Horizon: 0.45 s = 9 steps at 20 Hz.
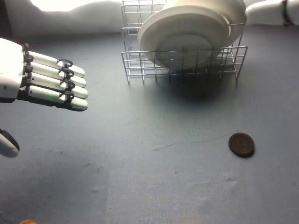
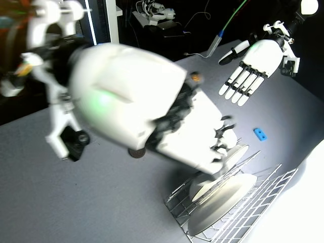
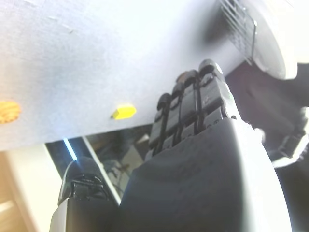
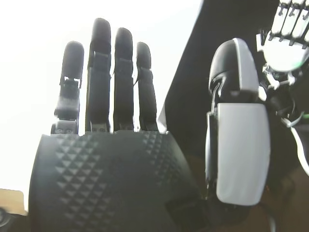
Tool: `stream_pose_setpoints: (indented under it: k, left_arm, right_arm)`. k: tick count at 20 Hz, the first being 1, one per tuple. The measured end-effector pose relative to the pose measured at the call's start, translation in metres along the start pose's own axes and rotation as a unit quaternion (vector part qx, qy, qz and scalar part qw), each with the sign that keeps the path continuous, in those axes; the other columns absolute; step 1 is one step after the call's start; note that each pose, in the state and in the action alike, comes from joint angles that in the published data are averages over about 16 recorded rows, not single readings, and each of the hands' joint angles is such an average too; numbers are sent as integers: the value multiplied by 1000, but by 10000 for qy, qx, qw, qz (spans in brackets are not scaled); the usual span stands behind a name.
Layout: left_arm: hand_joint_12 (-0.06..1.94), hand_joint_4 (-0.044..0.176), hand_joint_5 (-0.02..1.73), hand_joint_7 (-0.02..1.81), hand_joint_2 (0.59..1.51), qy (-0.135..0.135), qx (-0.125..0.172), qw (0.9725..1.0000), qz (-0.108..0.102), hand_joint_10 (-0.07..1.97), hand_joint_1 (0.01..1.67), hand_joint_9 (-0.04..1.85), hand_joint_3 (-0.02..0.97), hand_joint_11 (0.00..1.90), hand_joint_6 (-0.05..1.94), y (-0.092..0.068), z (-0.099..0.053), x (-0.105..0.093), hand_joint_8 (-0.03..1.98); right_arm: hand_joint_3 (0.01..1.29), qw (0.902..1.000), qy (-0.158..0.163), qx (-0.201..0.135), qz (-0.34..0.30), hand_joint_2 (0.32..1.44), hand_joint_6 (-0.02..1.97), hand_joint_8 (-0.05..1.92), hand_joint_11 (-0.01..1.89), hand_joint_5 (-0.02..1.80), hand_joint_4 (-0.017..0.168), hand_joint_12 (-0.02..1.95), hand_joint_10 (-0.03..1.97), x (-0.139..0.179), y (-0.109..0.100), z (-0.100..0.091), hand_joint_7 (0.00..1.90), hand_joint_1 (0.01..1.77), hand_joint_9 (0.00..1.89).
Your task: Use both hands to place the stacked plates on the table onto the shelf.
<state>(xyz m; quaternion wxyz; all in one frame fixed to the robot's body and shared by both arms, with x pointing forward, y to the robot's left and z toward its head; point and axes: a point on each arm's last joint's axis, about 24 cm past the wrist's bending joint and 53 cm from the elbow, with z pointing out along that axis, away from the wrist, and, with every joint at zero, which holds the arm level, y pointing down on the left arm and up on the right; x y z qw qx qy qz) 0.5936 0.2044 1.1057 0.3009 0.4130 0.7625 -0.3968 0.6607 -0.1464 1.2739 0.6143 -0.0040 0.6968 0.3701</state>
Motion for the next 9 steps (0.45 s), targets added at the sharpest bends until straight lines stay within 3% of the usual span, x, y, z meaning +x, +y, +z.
stream_pose_setpoints:
  k: [3,9]
  left_arm:
    - [684,4,294,362,1160,-2,3,10000,-14,572,16,318,11,223,466,0,0,0,557]
    - [1117,3,468,580,1184,-6,7,10000,-26,930,17,509,11,354,753,-1,0,0,904]
  right_arm:
    - [14,9999,47,-58,-71,979,1036,1110,235,449,0,1726,1174,-4,-3,-11,522,502,508]
    - [14,9996,136,-94,-224,958,1633,1719,373,407,1,1873,1795,-6,-7,-21,474,339,451]
